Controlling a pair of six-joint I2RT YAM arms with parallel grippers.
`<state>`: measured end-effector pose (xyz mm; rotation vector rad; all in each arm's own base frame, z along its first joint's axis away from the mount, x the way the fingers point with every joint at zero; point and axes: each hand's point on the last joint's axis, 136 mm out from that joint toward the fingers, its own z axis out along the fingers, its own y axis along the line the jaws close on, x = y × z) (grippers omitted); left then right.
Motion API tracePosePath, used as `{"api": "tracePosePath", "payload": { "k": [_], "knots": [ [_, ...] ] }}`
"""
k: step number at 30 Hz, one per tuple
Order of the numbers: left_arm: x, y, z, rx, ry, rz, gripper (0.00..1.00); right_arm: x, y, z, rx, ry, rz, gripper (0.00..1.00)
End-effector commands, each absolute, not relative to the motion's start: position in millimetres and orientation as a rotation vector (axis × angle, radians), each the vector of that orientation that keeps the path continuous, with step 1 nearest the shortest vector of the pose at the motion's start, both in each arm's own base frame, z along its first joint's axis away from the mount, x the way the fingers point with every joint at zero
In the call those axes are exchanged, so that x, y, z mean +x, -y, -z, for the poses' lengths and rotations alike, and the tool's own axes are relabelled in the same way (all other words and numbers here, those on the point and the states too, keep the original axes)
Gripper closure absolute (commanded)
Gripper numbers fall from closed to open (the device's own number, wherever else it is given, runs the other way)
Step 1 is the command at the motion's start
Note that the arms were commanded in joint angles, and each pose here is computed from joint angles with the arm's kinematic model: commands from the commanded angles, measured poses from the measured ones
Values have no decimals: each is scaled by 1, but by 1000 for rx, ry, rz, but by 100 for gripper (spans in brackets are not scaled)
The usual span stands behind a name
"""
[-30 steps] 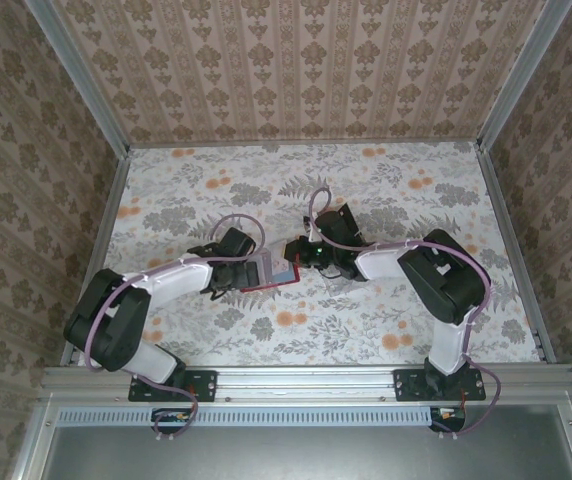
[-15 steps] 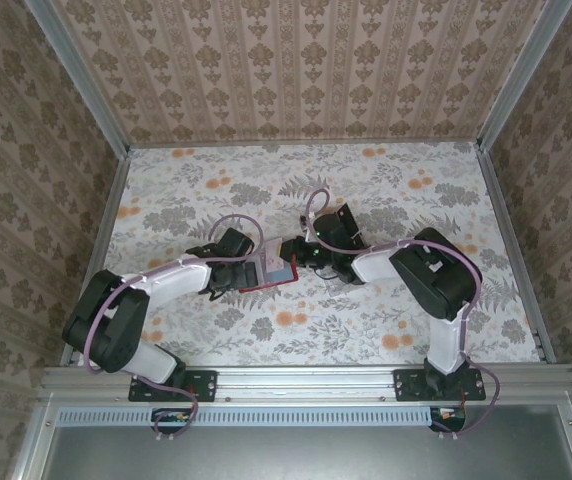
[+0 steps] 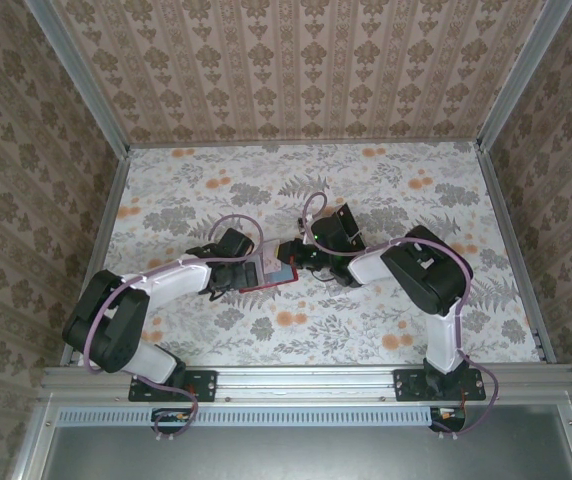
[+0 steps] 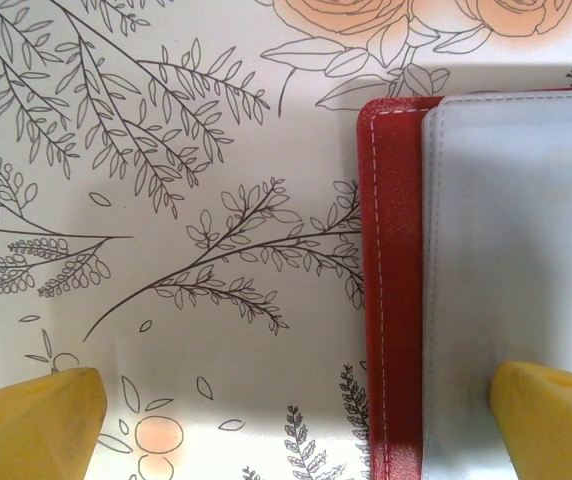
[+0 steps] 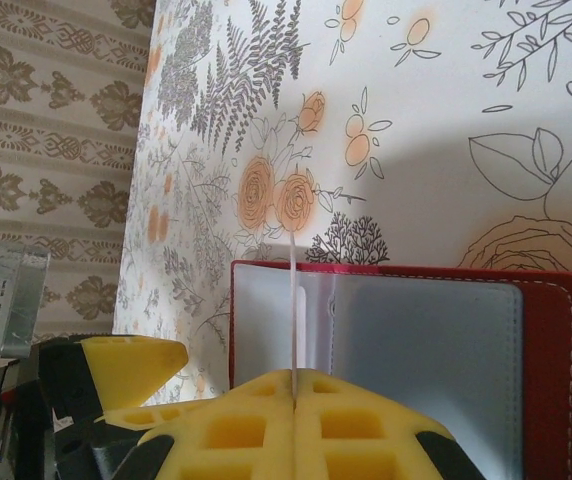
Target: Put the credit cards into the card holder
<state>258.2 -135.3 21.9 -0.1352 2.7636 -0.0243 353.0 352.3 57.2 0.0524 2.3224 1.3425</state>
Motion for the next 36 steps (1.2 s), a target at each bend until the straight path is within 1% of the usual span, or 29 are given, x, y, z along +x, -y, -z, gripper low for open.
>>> {"api": "tracePosePath", "payload": {
  "k": [1,14,36],
  "knots": [
    [239,113,-10,-134,-2826,-104,0,355,-359,-55,47,-2307,-1351,100],
    [239,113,-10,-131,-2825,-104,0,349,-361,-39,43,-2345,-1345,100],
    [240,114,-10,-128,-2824,-100,0,326,-358,-21,1,-2409,-1377,100]
  ]
}}
